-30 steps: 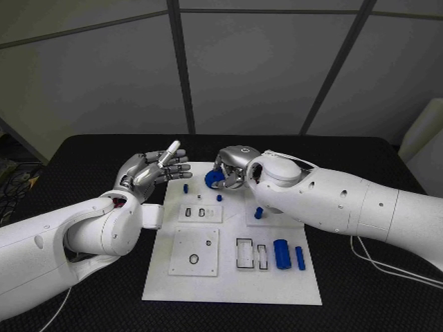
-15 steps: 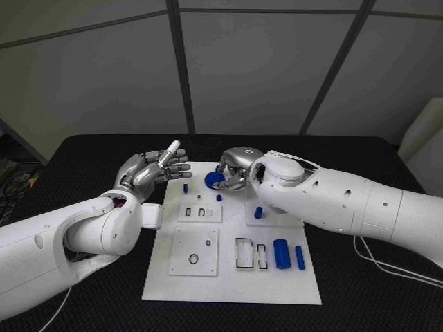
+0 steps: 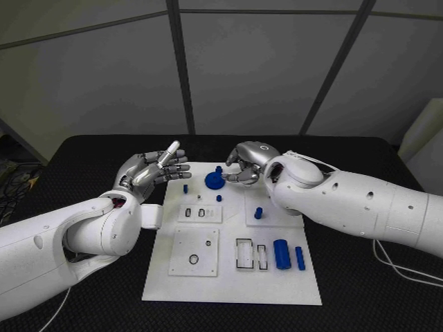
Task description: Assemble the parts on the task board
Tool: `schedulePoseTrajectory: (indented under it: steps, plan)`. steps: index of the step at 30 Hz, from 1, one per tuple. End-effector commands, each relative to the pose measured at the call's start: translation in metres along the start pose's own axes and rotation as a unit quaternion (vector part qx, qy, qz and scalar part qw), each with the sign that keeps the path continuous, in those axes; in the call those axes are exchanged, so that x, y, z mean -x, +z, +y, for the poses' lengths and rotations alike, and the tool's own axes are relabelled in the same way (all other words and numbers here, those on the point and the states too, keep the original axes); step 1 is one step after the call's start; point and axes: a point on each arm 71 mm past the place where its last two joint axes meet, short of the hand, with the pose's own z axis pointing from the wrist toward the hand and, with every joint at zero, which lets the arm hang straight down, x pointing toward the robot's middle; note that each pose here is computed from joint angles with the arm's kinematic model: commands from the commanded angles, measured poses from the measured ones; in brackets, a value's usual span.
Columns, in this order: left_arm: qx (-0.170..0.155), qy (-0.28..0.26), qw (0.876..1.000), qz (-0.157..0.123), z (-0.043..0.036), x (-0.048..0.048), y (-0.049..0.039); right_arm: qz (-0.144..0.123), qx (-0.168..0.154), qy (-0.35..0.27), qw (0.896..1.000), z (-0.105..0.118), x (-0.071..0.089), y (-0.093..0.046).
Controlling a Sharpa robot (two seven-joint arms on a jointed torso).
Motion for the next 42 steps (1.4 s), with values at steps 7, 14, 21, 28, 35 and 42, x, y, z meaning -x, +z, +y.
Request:
schedulePoseTrajectory:
  steps: [7,14,21,28,35,42]
  plan:
    - [-0.006,0.002,1.000,0.003,-0.0020,0.0018,-0.0002,-0.052,-0.002,0.106,0.993,-0.041,0.026,-0.041]
    - [-0.005,0.002,1.000,0.003,-0.0016,0.0026,0.0003,-0.046,-0.016,0.137,0.989,-0.099,0.039,-0.071]
    - [-0.005,0.002,1.000,0.003,-0.0006,0.0030,0.0018,-0.040,-0.034,0.137,0.989,-0.131,0.043,-0.083]
    - [-0.001,0.003,1.000,0.000,0.0011,0.0050,0.0036,-0.026,-0.050,0.147,0.988,-0.145,0.036,-0.090]
    - [-0.001,0.002,1.000,0.000,0.0020,0.0045,0.0048,-0.009,-0.059,0.152,0.987,-0.150,0.024,-0.090]
    - [-0.001,0.002,1.000,0.000,0.0022,0.0041,0.0050,0.004,-0.063,0.154,0.986,-0.152,0.011,-0.090]
